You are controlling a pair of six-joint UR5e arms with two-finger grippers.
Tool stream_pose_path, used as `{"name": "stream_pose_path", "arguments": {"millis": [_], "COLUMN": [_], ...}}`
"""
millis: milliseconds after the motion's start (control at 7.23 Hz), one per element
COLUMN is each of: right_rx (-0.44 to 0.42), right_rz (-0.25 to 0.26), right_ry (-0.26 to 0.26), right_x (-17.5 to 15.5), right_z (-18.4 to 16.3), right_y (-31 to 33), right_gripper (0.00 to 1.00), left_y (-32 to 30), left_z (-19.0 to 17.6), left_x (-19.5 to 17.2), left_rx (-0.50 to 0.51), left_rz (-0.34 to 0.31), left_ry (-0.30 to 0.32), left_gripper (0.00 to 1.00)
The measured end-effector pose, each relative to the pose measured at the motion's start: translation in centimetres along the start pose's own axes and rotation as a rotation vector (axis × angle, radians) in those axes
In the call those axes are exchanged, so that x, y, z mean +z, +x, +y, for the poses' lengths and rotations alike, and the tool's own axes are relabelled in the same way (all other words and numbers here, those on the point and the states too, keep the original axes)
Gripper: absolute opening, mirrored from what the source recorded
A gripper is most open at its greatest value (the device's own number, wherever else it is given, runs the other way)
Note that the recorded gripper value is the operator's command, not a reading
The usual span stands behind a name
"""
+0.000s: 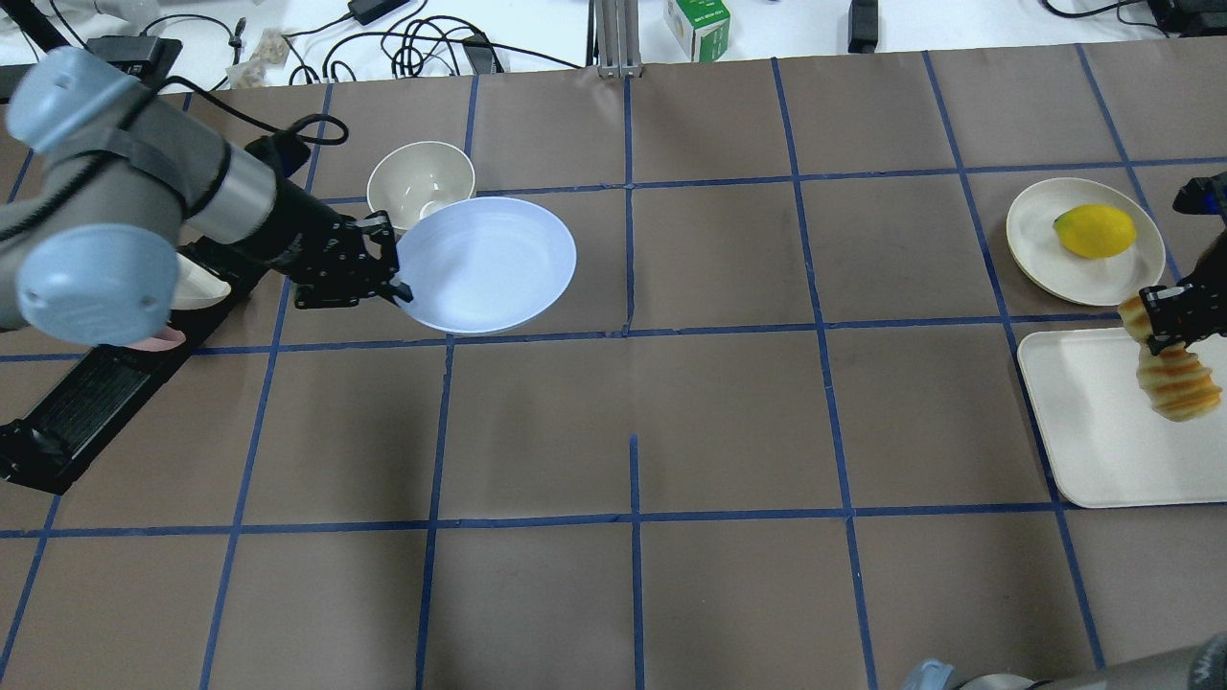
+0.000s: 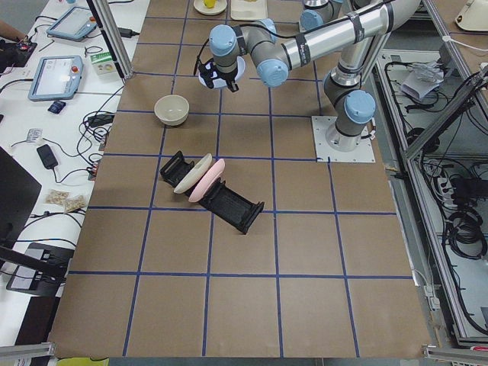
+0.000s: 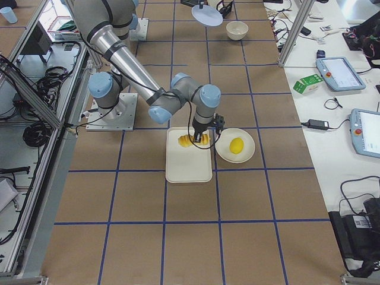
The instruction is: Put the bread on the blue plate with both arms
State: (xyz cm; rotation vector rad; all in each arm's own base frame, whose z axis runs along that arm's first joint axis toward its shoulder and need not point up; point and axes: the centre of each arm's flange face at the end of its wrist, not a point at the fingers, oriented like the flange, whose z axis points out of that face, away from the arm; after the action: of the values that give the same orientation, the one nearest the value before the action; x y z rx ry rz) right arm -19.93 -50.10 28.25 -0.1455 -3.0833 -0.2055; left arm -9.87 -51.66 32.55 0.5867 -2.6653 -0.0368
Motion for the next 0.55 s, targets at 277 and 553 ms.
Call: {"name": "stream_pose_path", "arguments": {"millis": [277,553], "right_rx": [0.0,-0.002], "right_rz": [-0.028,-0.034], "right_ry": [-0.005,-0.017], "right_x": [-4.4,-6.6], "right_z": [-2.1,-3.0], "right_y": [-5.2,-12.3], "right_gripper": [0.0,0.0], "left_y": [3.9,6.8], "left_z": [2.2,4.5], "left_x": [7.1,12.6], "left_rx": [0.013,0.012], "left_rz": [0.034,0.039], "left_ry": [0.054,0.048], "left_gripper": [0.0,0.0]}}
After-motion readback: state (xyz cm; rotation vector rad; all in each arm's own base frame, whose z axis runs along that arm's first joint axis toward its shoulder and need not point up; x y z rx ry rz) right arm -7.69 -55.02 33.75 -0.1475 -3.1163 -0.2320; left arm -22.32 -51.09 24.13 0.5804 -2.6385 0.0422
